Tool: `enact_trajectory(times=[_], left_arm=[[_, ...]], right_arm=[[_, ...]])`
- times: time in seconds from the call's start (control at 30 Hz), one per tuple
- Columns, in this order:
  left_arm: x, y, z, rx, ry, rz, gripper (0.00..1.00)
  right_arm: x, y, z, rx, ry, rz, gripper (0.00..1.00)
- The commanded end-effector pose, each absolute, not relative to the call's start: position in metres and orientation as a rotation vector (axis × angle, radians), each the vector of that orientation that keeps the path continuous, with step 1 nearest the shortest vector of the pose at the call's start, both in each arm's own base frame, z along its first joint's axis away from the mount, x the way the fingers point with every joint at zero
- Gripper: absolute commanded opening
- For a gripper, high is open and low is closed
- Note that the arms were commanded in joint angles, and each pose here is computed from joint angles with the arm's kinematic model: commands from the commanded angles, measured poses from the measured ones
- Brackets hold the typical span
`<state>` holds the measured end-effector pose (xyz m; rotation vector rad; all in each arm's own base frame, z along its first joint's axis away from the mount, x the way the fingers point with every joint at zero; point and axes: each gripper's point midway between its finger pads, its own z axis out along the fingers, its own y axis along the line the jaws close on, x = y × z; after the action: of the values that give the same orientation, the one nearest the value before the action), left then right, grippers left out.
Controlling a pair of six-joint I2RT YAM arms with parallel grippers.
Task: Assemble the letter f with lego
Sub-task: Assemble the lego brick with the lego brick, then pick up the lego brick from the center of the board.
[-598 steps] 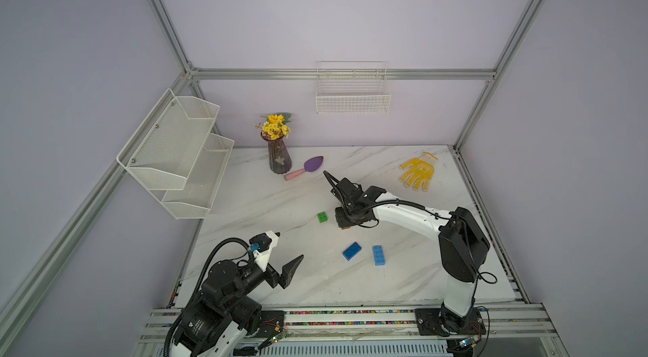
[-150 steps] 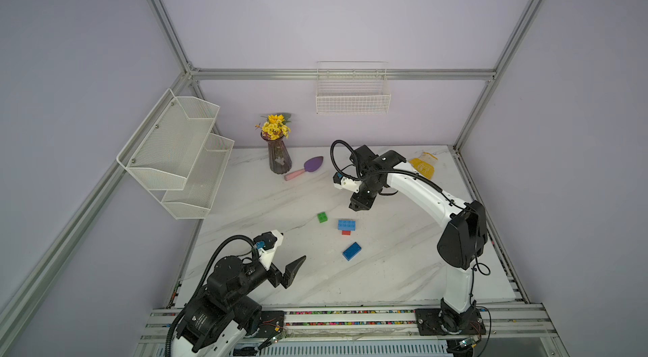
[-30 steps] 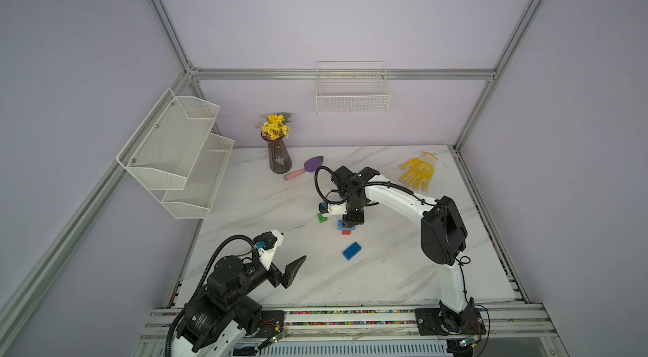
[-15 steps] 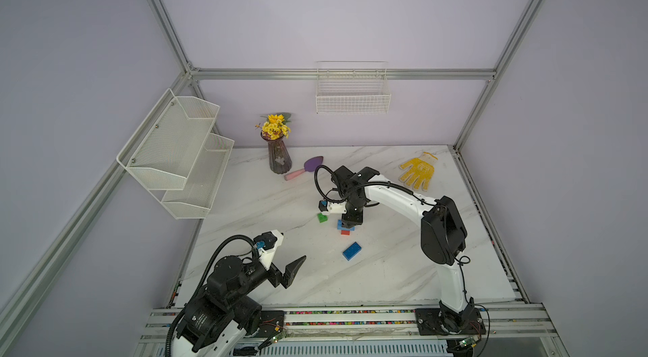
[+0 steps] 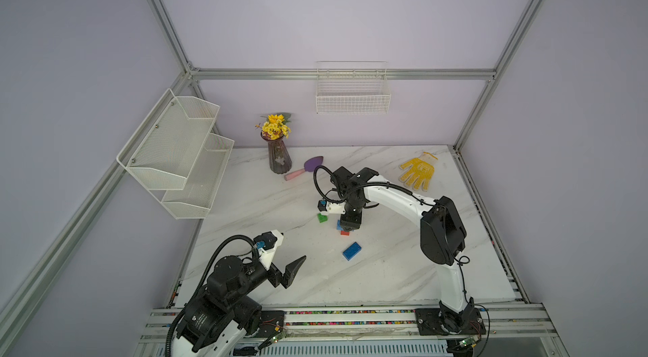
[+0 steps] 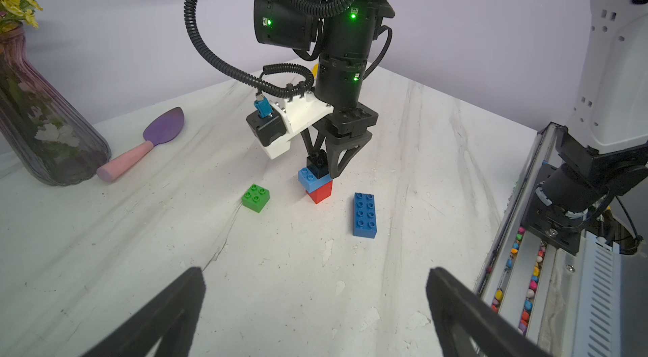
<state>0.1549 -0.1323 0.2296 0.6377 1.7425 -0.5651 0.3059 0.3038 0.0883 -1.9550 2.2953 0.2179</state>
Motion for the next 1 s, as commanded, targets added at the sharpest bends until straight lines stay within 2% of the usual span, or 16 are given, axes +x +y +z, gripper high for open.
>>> enact_trajectory(times=[0.0,0.2,0.3,0.4,0.73,0.97], left_arm=[[0.156,-0.136,0.233,0.671,1.703,-0.557,1.00],[0.156,-0.136,0.233,0.670,1.702,-0.556,1.00],[0.156,-0.136,0.233,0.670,1.702,-0.556,1.00],[0.156,-0.136,0.233,0.670,1.702,-0.556,1.00],[0.156,-0.136,0.233,0.670,1.702,-0.555,1.00],[0.156,-0.137,0.233,0.674,1.703,-0.560,1.00]], right_arm=[[0.307,0.317,0.105,-1.915,2.275,0.277,0.58],[0.317,0.339,0.136,-1.750,2.309,0.378,0.61],[0.329,0.352,0.147,-1.596,2.375,0.419,0.66],[0.345,0.363,0.150,-1.418,2.478,0.430,0.66],[0.378,0.369,0.114,-0.872,2.749,0.292,0.63],[0.367,0.386,0.087,-0.807,2.785,0.278,0.63]])
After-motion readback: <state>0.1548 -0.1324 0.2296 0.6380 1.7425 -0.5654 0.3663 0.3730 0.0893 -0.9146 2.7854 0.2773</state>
